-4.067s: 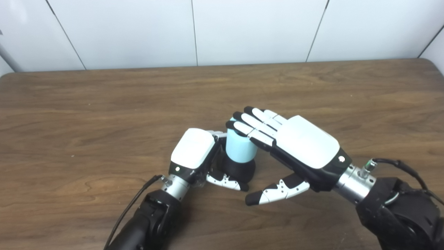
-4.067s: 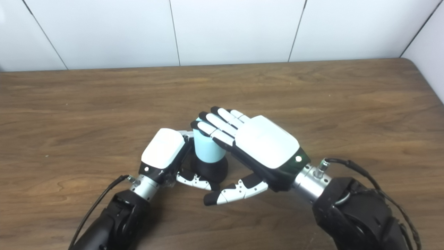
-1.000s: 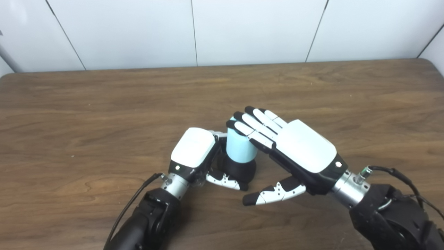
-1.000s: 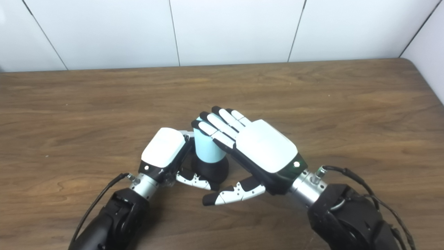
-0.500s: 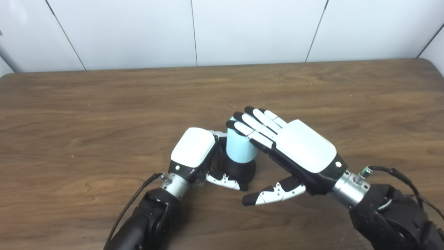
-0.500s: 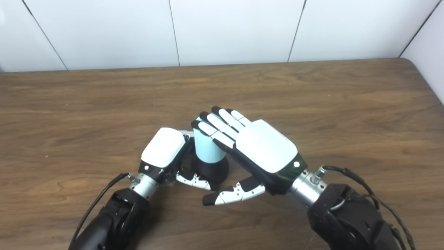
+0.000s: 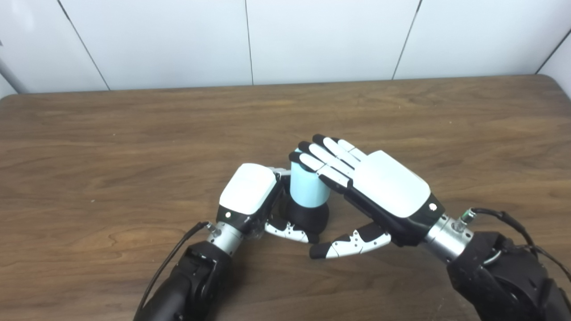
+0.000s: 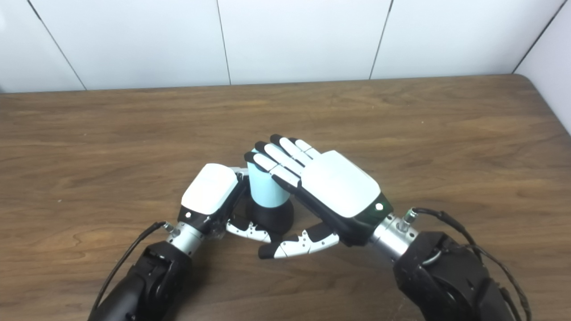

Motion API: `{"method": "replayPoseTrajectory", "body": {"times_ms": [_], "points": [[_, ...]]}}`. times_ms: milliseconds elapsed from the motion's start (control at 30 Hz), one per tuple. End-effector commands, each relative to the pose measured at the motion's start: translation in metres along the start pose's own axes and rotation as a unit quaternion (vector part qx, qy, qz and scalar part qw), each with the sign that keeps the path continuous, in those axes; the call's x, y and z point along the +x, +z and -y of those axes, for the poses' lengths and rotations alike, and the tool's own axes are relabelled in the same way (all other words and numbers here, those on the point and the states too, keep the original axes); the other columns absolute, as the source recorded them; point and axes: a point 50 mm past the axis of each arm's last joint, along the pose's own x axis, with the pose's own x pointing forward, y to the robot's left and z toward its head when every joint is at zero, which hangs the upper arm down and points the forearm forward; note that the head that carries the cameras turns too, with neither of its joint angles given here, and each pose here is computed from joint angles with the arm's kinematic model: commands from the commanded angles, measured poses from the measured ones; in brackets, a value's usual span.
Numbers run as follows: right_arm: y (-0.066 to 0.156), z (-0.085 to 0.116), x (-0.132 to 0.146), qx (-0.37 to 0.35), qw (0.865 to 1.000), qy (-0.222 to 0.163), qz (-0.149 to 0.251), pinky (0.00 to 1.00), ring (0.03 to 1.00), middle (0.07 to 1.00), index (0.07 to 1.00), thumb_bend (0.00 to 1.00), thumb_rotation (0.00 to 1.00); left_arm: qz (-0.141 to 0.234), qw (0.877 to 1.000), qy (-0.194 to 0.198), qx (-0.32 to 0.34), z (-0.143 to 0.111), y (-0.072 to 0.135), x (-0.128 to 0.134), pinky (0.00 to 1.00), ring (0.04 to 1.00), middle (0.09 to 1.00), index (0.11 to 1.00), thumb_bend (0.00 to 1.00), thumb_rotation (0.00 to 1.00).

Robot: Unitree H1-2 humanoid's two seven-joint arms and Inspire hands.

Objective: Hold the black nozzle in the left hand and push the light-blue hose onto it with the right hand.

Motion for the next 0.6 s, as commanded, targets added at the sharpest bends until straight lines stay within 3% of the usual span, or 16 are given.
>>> {"method": "replayPoseTrajectory", "body": {"times_ms": [0,300,567], "points": [[-0.006,-0.013,0.000,0.010,0.997,0.076,-0.013,0.99,1.000,0.975,0.962,0.56,0.91,-0.063,0.976,-0.207,-0.004,0.066,-0.013,-0.044,0.38,0.519,0.505,0.487,0.48,0.00],[0.004,0.003,-0.003,0.000,0.999,0.047,0.008,0.96,1.000,0.973,0.962,0.56,0.93,-0.063,0.976,-0.208,-0.004,0.066,-0.013,-0.044,0.40,0.530,0.527,0.447,0.47,0.00],[0.014,0.025,-0.004,-0.012,0.999,0.022,0.020,0.98,1.000,0.985,0.980,0.57,1.00,-0.065,0.976,-0.208,-0.002,0.066,-0.013,-0.044,0.39,0.524,0.518,0.476,0.48,0.00]]}}
